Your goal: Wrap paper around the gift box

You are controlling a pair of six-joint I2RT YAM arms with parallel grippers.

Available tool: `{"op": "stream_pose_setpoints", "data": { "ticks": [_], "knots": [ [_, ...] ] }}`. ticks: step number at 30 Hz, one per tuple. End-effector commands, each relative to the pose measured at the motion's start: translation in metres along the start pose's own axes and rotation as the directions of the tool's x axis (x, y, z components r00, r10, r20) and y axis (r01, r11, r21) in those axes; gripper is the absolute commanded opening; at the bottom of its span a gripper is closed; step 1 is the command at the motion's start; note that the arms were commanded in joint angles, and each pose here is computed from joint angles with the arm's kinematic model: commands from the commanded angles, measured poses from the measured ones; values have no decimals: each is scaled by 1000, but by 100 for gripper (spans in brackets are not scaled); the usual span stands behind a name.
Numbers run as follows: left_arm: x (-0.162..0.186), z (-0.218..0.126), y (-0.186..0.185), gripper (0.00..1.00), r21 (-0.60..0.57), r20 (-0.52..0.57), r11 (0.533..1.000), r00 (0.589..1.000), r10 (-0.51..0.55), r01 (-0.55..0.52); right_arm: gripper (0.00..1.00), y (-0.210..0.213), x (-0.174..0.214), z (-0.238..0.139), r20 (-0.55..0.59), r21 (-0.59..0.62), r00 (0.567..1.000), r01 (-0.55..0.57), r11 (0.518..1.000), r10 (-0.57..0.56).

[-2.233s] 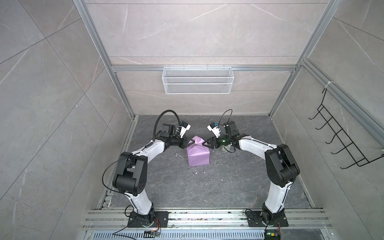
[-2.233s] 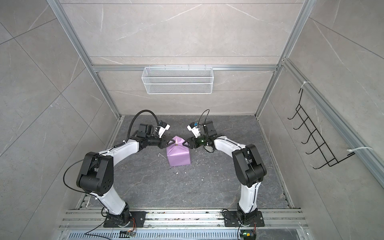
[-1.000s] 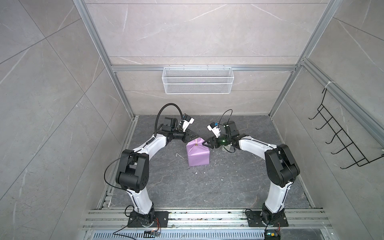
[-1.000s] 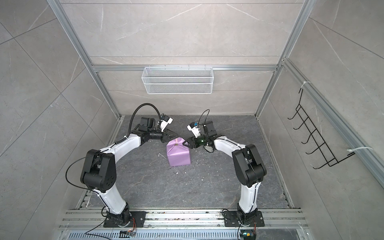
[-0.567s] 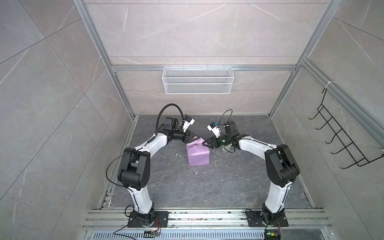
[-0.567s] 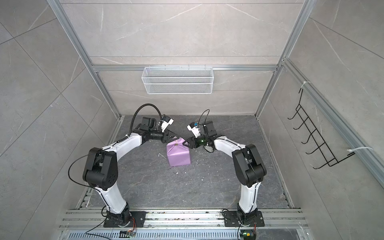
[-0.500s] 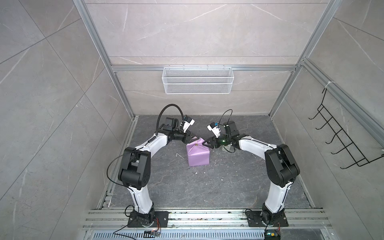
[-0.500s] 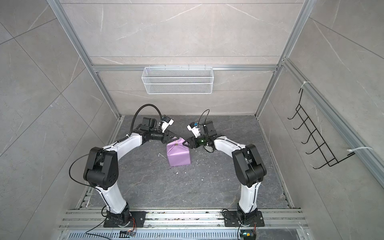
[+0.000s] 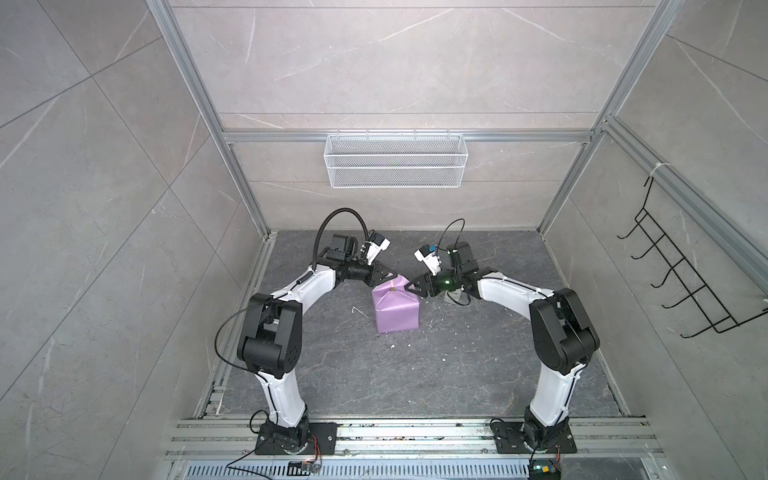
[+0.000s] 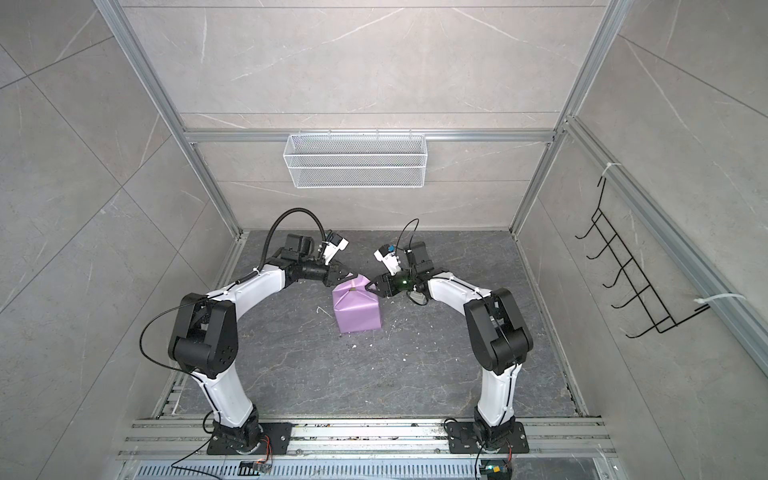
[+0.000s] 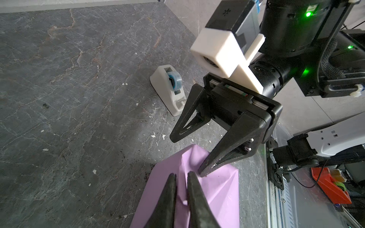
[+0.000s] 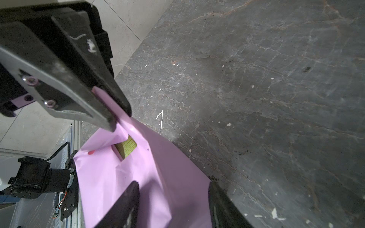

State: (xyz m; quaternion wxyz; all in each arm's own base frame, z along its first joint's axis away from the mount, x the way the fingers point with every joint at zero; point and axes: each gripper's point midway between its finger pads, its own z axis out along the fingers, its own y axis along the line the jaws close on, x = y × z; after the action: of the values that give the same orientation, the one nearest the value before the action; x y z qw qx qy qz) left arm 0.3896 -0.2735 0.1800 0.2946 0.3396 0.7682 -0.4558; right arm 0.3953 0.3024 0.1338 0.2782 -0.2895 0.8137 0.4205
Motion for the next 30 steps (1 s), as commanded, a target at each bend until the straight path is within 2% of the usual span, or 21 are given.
{"op": "stream_pose_setpoints", "data": {
  "ticks": [1, 9, 20, 30],
  "knots": [
    [-19, -3, -8, 12, 11, 29, 998, 998, 58, -58, 57, -2, 13, 4, -46, 22, 999, -21, 1000, 22],
    [-21, -6, -9, 0, -5, 36, 998, 997, 65, -65, 60, 4, 4, 1, -15, 14, 999, -48, 999, 48],
    [-21, -12, -11, 0, -58, 46, 996, 996, 75, -72, 63, 18, -18, -15, 52, 11, 988, -146, 989, 145],
    [-20, -13, -17, 0, -70, 45, 994, 995, 84, -80, 63, 15, 9, -20, 34, 49, 977, -213, 976, 211]
  ]
}}
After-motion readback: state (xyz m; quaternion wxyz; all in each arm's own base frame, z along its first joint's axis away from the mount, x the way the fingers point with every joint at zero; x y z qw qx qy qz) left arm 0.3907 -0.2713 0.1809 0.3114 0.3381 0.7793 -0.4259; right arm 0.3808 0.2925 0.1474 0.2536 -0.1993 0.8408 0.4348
